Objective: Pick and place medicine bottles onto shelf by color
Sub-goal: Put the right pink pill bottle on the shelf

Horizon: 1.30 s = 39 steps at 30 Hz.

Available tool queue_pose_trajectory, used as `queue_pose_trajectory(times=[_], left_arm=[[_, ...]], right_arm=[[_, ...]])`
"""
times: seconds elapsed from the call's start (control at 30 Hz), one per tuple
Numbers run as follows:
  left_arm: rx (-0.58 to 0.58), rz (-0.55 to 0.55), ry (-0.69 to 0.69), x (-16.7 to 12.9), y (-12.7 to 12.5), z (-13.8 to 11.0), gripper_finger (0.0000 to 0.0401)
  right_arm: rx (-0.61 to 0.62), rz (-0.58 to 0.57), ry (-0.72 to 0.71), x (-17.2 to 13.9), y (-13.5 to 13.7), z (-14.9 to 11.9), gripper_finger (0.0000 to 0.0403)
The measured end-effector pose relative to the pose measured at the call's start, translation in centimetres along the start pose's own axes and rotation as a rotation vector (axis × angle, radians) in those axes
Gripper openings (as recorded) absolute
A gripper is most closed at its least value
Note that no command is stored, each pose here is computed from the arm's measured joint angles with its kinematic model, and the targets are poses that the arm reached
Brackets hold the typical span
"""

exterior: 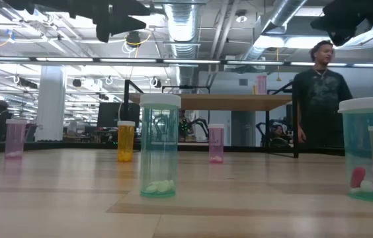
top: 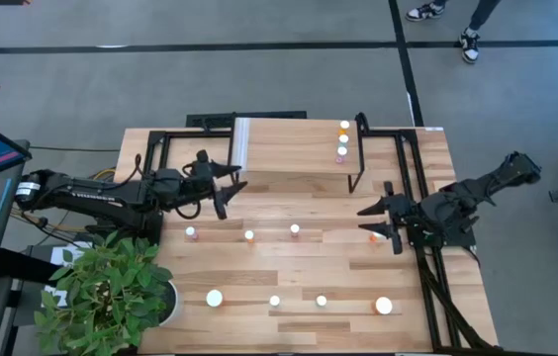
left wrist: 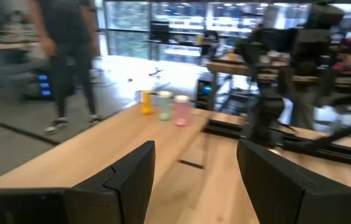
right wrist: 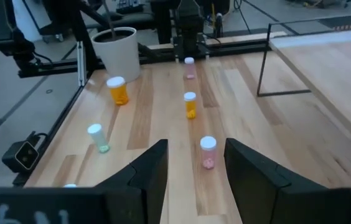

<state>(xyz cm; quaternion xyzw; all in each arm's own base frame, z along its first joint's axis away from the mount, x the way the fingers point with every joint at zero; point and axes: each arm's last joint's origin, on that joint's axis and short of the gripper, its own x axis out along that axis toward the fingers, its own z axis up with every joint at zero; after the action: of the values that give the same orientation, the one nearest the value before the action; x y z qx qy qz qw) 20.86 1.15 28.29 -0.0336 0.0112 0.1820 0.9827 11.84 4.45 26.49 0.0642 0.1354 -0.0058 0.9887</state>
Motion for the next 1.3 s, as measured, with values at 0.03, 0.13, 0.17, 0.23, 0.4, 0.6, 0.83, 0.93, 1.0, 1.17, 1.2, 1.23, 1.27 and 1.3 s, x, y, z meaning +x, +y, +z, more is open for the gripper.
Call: queue_pose_trajectory(times=[0.03,0.13,0.17,0.23,0.4,0.6,0.83,0.93,1.0,1.17,1.2,1.23,1.27,1.3], left_arm=[[0.0,-0.024,0.002,0.0,-0.1,0.0,0.0215],[0.0,-0.084,0.008,0.0,-0.2,0.0,0.0215],[0.002,-0.097,0.013,0.1,-0.3,-0.1,0.0215],[0.009,-0.121,0.037,0.4,-0.5,-0.5,0.0215],[0.044,-0.137,0.116,1.9,-1.0,-2.3,0.0215],[0.153,-0.179,0.201,4.6,-2.0,-3.5,0.0215],[0.223,-0.337,0.309,8.7,-4.0,-4.7,0.0215],[0.271,-0.346,0.392,10.6,-4.7,-5.8,0.0215],[0.303,-0.355,0.452,11.7,-5.2,-6.5,0.0215],[0.287,-0.347,0.583,14.5,-6.3,-7.2,0.0215],[0.277,-0.342,0.593,15.1,-6.5,-7.2,0.0215],[0.275,-0.341,0.612,15.5,-6.6,-7.3,0.0215],[0.276,-0.346,0.63,16.0,-6.8,-7.4,0.0215],[0.277,-0.352,0.646,16.3,-6.9,-7.7,0.0215]], right_arm=[[-0.006,-0.001,-0.002,0.0,0.1,0.0,0.0177],[-0.013,0.014,-0.01,-0.2,0.4,0.0,0.0177],[-0.016,0.01,-0.01,-0.1,0.5,0.0,0.0177],[-0.021,0.004,-0.008,0.0,0.6,-0.1,0.0177],[-0.021,-0.005,-0.006,0.1,0.5,-0.1,0.0177],[-0.031,-0.021,-0.001,0.2,0.5,-0.1,0.0177],[-0.037,-0.022,0.003,0.2,0.5,-0.2,0.0177],[-0.036,-0.022,0.002,0.2,0.5,-0.2,0.0177],[-0.037,-0.022,0.004,0.2,0.5,-0.2,0.0177],[-0.038,-0.022,0.005,0.2,0.5,-0.2,0.0177],[-0.038,-0.022,0.005,0.2,0.5,-0.2,0.0177],[-0.038,-0.022,0.005,0.2,0.5,-0.2,0.0177],[-0.038,-0.022,0.006,0.2,0.5,-0.2,0.0177],[-0.038,-0.023,0.005,0.2,0.5,-0.2,0.0177]])
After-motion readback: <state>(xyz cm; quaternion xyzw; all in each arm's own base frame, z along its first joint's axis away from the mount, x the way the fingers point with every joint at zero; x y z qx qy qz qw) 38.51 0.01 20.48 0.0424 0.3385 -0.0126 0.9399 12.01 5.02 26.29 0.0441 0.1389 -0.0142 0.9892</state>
